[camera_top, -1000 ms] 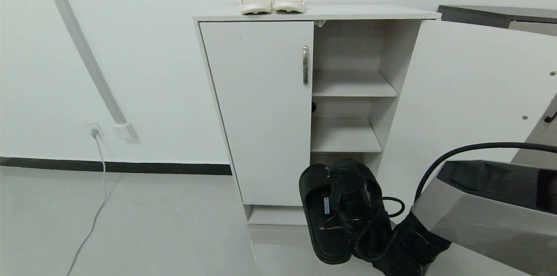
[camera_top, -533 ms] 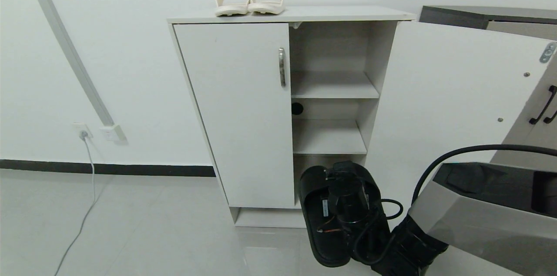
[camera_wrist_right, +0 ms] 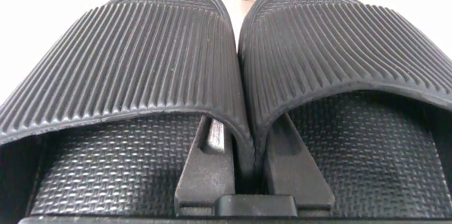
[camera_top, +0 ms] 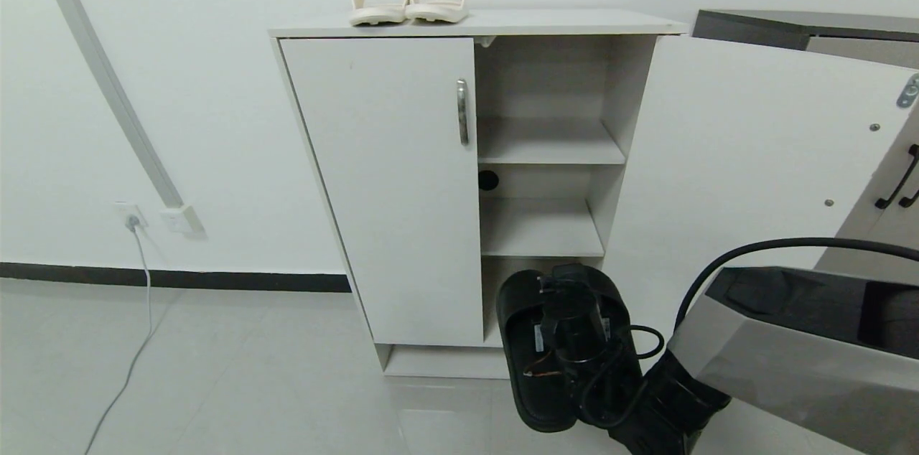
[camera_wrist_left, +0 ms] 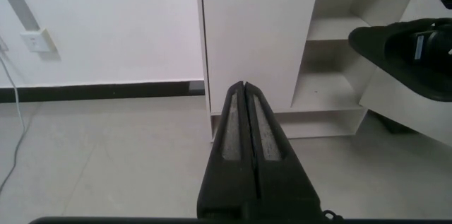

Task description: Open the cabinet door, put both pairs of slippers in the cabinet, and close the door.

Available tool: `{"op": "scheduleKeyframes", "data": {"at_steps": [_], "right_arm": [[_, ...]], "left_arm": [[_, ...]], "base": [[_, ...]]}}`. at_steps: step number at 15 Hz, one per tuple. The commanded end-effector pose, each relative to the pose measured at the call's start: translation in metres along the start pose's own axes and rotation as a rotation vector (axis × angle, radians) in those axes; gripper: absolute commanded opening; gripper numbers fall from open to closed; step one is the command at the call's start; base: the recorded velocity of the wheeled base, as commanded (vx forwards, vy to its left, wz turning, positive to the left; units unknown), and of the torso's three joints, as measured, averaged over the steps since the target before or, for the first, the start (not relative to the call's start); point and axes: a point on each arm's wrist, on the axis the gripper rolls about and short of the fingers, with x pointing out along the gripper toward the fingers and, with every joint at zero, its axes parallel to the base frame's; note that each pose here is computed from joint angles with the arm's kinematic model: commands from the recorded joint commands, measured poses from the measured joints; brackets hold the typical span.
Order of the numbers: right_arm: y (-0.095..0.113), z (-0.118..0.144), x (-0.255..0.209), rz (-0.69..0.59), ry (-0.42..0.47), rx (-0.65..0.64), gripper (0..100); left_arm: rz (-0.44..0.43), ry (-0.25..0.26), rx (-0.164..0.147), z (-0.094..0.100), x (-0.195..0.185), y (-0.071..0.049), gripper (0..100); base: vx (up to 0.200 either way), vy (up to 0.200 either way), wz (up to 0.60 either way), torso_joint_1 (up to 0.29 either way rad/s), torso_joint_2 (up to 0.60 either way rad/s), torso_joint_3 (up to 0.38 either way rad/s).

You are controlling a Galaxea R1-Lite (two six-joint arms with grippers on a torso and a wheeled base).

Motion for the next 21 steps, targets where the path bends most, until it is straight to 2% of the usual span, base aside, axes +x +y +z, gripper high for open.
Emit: {"op": "scheduleKeyframes", "data": {"at_steps": [1, 4, 12, 21], "right_arm": [[-0.002, 0.002, 0.003, -0.005, -0.004, 0.006, 0], [-0.004, 0.006, 0.011, -0.057, -0.024, 0.023, 0], [-0.004, 0.003, 0.016, -0.066, -0.023, 0.023, 0], [-0.003, 0.007, 0.019, -0.07, -0.035, 0.036, 0]], "left_arm": [[0.0, 0.001, 0.0, 0.0, 0.0, 0.0, 0], [0.0, 0.003, 0.0, 0.0, 0.0, 0.0, 0], [0.0, 0.001, 0.0, 0.0, 0.0, 0.0, 0], [0.0, 0.001, 0.0, 0.0, 0.0, 0.0, 0]], "base": [[0.0, 0.0, 0.0, 0.0, 0.0, 0.0], [0.0, 0.0, 0.0, 0.0, 0.0, 0.0], [0.0, 0.0, 0.0, 0.0, 0.0, -0.01], [0.0, 0.0, 0.0, 0.005, 0.0, -0.182]]}}
